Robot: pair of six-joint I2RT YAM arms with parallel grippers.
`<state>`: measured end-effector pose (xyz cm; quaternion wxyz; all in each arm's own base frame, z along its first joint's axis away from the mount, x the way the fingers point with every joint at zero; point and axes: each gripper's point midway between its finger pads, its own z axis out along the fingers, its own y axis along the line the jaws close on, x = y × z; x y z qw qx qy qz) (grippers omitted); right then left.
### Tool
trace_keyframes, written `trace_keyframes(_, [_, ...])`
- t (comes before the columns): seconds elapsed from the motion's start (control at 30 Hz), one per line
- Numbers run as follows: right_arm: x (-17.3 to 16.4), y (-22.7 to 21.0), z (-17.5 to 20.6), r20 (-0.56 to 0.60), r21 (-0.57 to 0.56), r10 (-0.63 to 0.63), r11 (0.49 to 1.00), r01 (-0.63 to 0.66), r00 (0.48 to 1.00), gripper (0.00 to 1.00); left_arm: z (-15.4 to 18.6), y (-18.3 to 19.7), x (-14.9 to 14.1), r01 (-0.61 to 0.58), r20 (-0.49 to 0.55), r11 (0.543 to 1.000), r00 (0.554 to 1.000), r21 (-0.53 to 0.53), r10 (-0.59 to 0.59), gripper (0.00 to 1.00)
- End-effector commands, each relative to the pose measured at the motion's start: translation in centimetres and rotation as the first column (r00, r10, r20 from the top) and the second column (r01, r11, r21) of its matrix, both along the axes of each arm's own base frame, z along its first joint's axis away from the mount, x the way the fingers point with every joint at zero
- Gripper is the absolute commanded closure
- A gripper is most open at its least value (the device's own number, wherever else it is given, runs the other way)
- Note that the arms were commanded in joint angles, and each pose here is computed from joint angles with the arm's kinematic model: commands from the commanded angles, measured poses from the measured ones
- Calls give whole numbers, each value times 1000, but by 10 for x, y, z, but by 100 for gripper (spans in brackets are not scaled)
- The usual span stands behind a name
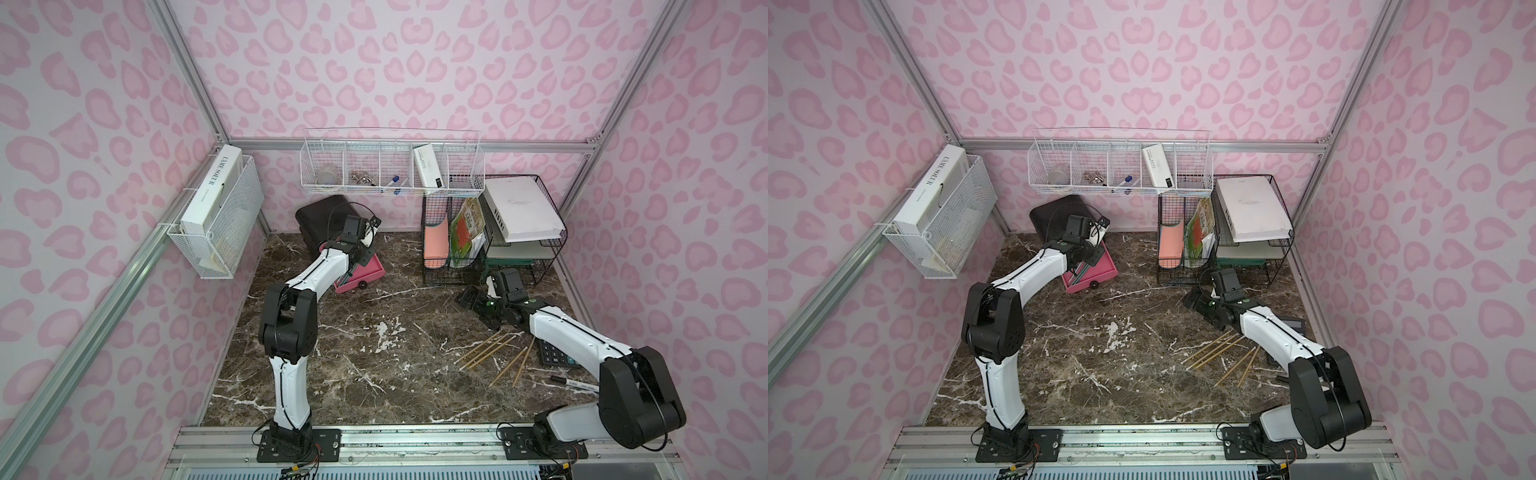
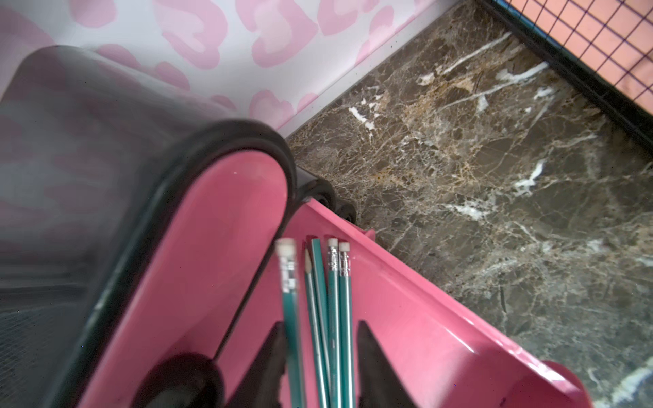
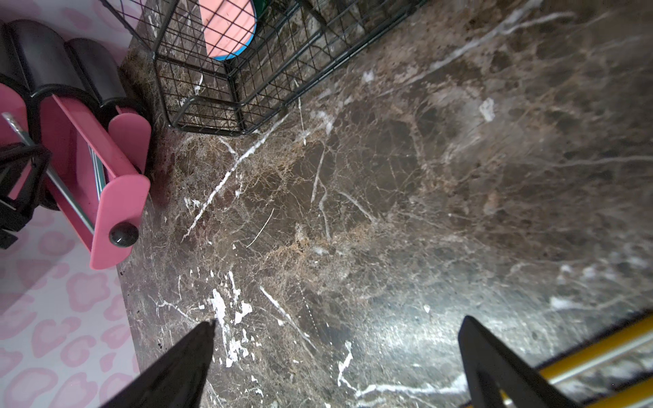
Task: Please place the pencils in the drawer according to their color
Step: Place the pencil in the drawer.
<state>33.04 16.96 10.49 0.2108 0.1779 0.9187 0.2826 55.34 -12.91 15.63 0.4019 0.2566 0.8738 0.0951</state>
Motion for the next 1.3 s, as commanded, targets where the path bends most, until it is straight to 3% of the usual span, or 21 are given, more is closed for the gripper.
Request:
trace_keyframes(0.0, [1, 1, 3, 16, 4, 4, 1000, -4, 1000, 0, 25, 0, 0, -25, 31, 999, 999, -32, 26, 40])
trace_keyframes(0.07, [1, 1, 4, 20, 7, 3, 1000, -3, 1000, 1, 40, -2, 1, -24, 50, 998, 998, -58, 27, 32])
trace_keyframes(0.37, [0, 2, 6, 32, 16, 6, 1000, -7, 999, 1, 101, -16, -10, 35, 183, 982, 983, -185, -1, 21])
trace_keyframes(0.63, [8, 38, 16, 99, 104, 86, 990, -97, 991, 0, 115, -18, -46, -73, 97, 938, 989, -338, 113, 8])
trace_keyframes(0.8, [13, 86, 14, 106, 123, 173, 975, -185, 979, 0, 108, 21, -55, -271, 45, 934, 956, -235, 289, 6])
trace_keyframes(0.93, [16, 129, 9, 103, 201, 227, 949, -244, 968, 1, 105, 60, -53, -402, 16, 902, 912, -155, 409, 5])
trace_keyframes(1.27, [32, 214, 17, 195, 351, 321, 859, -372, 927, 2, 74, 115, -28, -560, -132, 819, 827, -123, 546, 5])
